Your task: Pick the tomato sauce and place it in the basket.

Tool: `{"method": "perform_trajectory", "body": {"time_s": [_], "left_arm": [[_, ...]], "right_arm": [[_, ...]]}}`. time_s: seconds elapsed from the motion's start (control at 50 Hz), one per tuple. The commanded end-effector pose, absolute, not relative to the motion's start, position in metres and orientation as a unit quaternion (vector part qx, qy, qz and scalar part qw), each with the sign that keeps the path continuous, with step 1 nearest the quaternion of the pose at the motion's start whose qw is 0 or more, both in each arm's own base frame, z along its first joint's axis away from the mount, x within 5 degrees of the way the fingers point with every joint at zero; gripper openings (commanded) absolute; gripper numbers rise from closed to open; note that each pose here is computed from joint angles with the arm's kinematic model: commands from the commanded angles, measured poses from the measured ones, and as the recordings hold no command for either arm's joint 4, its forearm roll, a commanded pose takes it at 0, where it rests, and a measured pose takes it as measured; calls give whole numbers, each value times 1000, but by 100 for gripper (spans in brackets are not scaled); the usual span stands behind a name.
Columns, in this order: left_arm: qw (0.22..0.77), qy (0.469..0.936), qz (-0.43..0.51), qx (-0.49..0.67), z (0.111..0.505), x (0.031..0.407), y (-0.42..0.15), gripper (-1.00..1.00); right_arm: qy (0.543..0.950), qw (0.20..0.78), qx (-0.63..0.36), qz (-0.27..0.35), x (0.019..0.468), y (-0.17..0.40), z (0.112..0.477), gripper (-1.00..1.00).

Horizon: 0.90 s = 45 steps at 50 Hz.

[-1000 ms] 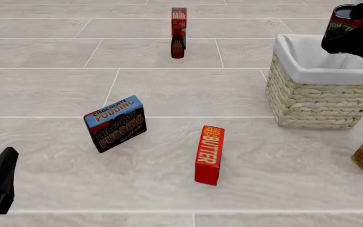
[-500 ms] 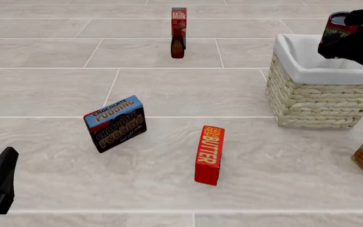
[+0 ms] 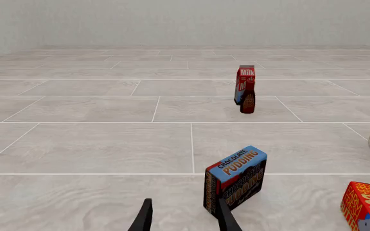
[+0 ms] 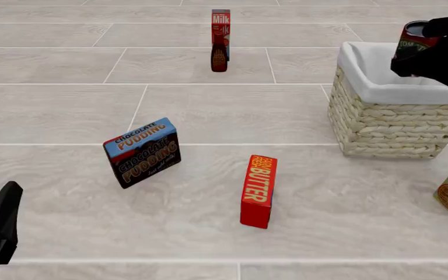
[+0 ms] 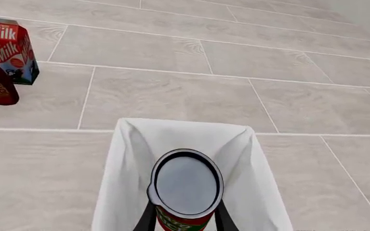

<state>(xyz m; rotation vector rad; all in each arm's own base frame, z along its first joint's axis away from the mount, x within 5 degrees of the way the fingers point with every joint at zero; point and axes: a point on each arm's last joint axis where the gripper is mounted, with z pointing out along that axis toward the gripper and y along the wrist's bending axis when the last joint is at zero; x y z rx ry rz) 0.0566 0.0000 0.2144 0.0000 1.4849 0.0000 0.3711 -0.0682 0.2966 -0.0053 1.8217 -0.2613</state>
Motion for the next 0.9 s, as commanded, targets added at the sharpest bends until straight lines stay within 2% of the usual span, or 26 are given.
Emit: {"method": "perform_trajectory", "body": {"time_s": [0.02, 0.9], "left_arm": [[737, 676, 0, 0, 214, 57, 0, 100], [737, 676, 0, 0, 214, 57, 0, 100]], "right_arm": [[788, 607, 9, -107, 372, -69, 296, -100], [793, 600, 10, -107, 379, -72, 287, -100]]}}
